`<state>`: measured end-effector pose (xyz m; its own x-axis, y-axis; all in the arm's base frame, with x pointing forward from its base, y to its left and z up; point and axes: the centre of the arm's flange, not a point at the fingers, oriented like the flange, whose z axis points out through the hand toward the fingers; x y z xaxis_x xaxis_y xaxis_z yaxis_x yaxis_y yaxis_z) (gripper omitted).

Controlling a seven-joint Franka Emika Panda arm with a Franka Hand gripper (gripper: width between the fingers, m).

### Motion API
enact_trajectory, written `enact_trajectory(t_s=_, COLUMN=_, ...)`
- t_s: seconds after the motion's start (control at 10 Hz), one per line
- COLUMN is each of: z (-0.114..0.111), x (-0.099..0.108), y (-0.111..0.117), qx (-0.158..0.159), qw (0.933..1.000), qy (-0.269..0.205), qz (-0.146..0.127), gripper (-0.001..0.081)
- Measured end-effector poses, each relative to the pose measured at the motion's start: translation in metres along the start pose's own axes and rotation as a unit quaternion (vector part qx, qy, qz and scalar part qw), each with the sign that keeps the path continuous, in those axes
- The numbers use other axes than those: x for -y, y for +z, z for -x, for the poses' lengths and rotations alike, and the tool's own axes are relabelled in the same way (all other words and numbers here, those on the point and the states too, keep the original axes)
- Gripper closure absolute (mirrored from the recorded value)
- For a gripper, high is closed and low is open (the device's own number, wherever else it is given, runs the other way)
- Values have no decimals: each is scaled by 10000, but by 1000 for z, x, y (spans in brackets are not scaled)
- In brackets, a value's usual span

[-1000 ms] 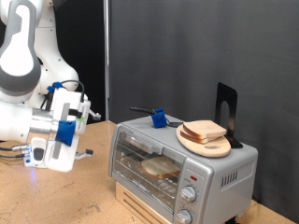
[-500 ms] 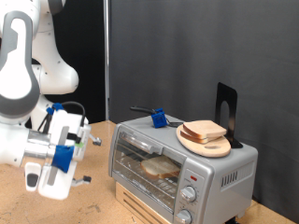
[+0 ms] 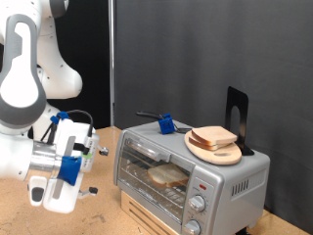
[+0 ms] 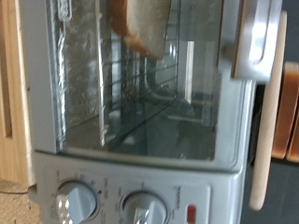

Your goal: Make a piece of toast with the oven

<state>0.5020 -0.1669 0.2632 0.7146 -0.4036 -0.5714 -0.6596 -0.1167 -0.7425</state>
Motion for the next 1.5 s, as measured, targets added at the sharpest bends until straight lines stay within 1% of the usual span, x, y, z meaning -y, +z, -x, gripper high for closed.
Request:
enact_trajectory(t_s=0.2, z=-24, x=11, y=6, qx=-88, qw=9999, qy=96, qz=7, gripper=1)
enact_trajectory(t_s=0.4, z=-48, x=21, y=15, qx=-149, qw=9998, qy=110, qz=-74, gripper=1)
enact_trajectory(t_s=0.7, z=-76, x=32, y=33, qx=-201, qw=9997, qy=103, qz=-137, gripper=1)
enact_trajectory(t_s=0.9, z=-88, x=34, y=43, qx=-201, qw=9997, qy=74, qz=-139, gripper=1)
enact_trajectory(t_s=1.0, z=-93, x=35, y=44, qx=-201, qw=9997, qy=58, qz=-152, gripper=1)
enact_trajectory(t_s=1.5, z=-113, x=40, y=38, qx=-304, qw=9992, qy=26, qz=-246, gripper=1)
